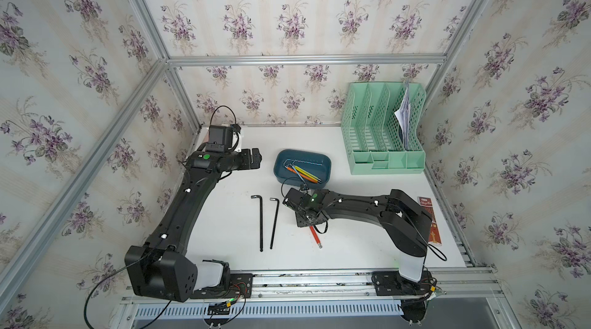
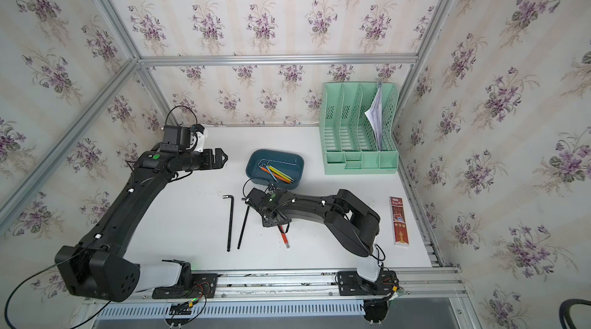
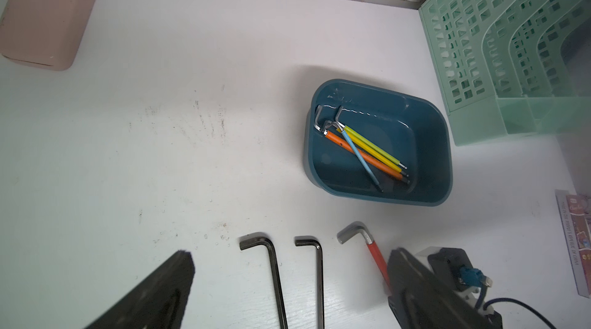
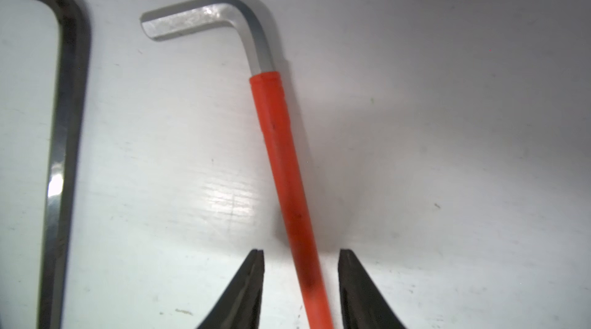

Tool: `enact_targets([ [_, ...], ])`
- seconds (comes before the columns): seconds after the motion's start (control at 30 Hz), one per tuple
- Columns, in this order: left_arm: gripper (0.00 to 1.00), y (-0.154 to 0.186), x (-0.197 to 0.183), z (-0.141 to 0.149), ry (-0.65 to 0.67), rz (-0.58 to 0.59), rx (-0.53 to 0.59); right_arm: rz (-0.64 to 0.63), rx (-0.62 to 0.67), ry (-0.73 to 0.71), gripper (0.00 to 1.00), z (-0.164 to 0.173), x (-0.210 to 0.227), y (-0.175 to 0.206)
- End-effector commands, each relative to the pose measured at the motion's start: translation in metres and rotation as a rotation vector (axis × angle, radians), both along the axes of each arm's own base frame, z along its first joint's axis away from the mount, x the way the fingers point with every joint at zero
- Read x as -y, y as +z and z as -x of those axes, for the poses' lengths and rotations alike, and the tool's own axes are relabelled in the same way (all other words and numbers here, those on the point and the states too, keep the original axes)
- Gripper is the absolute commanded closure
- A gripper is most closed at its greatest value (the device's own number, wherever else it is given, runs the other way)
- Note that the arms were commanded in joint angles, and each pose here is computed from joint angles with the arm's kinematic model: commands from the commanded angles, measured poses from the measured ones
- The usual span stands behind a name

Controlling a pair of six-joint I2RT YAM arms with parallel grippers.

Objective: Put the hex key on the desktop into the storage box
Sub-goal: Adjust the Allen key at the center of the board, then pick up the Allen key from the center of the board.

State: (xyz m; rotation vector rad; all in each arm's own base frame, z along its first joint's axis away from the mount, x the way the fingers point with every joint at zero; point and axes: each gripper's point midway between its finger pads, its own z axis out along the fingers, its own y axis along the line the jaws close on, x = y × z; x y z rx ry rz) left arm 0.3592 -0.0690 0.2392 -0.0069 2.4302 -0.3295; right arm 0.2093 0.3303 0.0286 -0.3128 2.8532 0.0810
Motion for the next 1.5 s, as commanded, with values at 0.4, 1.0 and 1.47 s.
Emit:
enact_targets([
  [0.4,0.01,0.002,-0.005,0.002,-0.005,-0.036,0.014,0.114,-0.091,0.057,0.58,0.011,0.013,-0.035],
  [1.0,0.01,-0.011,-0.016,-0.002,0.034,-0.098,-0.001,0.115,-0.023,0.022,1.00,0.012,0.037,-0.043],
  [1.47,0.01,-0.012,-0.016,0.001,0.029,-0.099,-0.009,-0.016,0.142,0.049,1.00,-0.010,0.024,0.033],
])
